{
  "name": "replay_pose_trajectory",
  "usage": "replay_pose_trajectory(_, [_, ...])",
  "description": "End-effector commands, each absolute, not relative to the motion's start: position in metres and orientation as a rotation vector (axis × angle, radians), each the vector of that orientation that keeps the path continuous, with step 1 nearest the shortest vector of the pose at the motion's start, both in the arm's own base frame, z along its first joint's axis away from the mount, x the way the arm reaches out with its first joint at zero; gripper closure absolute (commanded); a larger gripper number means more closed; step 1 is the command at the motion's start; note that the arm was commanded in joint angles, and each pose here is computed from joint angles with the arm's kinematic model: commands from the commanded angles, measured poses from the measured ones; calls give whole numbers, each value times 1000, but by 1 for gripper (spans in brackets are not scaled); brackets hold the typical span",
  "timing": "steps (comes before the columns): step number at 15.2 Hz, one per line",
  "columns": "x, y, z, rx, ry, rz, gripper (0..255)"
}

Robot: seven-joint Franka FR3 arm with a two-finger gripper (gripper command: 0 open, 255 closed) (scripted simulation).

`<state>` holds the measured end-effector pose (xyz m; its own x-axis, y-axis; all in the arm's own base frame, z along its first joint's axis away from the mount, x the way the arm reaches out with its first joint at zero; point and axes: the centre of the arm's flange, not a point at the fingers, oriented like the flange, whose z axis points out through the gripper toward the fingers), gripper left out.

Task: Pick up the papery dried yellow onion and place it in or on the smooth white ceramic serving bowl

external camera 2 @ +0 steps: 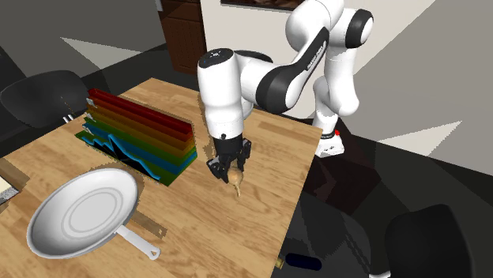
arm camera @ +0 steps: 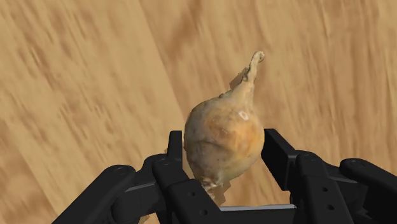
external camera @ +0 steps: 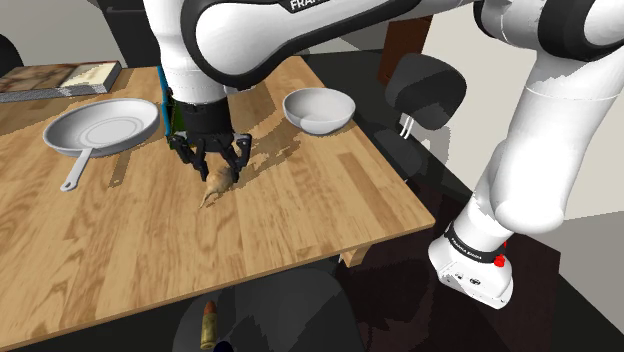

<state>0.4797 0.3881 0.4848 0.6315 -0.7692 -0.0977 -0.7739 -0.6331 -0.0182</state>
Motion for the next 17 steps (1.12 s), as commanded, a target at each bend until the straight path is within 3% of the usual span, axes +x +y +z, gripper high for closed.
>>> replay_pose_trajectory(1, [480,388,494,-2784,1318,124,255])
replay_pose_trajectory(17, [480,388,579,-2784,1318,124,255])
